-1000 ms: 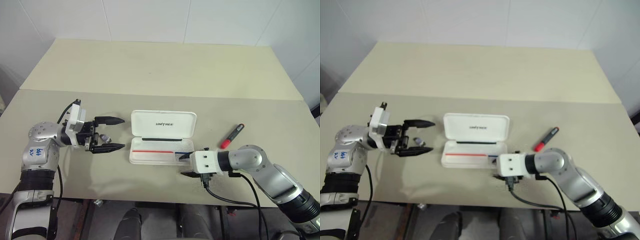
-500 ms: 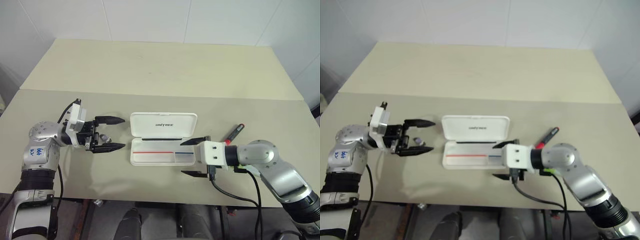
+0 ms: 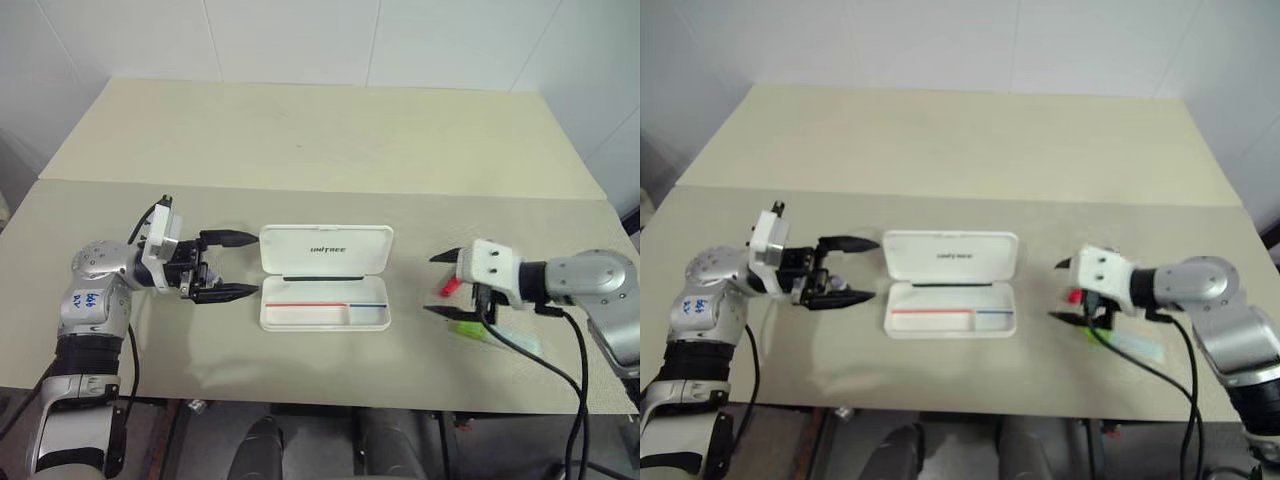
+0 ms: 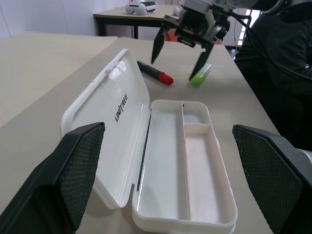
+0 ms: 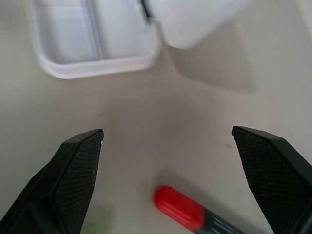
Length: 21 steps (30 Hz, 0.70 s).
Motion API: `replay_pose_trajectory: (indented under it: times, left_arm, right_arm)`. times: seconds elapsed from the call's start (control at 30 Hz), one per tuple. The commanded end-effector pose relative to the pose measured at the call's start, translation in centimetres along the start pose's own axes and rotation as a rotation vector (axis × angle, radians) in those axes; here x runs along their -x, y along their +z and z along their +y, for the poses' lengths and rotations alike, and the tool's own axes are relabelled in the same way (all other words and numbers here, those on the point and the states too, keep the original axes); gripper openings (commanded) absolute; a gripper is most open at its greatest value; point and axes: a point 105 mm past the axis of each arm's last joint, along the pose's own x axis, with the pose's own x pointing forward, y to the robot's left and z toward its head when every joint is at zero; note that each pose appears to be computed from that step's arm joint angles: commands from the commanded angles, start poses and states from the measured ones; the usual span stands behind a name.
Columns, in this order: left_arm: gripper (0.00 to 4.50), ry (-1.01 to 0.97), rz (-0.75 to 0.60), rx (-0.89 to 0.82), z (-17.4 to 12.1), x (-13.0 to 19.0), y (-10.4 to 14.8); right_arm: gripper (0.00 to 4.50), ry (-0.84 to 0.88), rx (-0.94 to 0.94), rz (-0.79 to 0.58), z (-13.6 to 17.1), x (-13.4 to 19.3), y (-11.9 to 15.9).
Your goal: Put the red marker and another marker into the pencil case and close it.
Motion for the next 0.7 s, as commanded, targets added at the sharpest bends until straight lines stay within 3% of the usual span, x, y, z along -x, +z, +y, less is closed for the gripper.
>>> replay_pose_trajectory:
  times: [0.03,0.17,0.3,0.5,0.7]
  left_arm:
    - [4.50,-0.004,-0.002,-0.028,0.0,0.0,0.5]
    - [4.50,-0.007,-0.003,-0.029,0.0,0.0,0.5]
    - [4.50,-0.010,-0.007,-0.026,-0.1,-0.1,0.4]
    - [4.50,-0.020,-0.008,-0.018,-0.1,-0.2,0.2]
    - [4.50,-0.039,-0.010,-0.019,0.3,-0.6,0.2]
  right_arm:
    - [4.47,-0.140,-0.023,-0.013,-2.6,1.3,0.2]
    - [4.47,-0.261,-0.175,-0.035,-4.3,2.1,0.1]
    - [4.47,-0.368,-0.365,0.036,-4.6,2.6,-1.8]
    - [4.47,-0.539,-0.589,0.076,-4.2,3.1,-3.4]
    - [4.47,-0.579,-0.736,0.049,-3.1,1.6,-3.1]
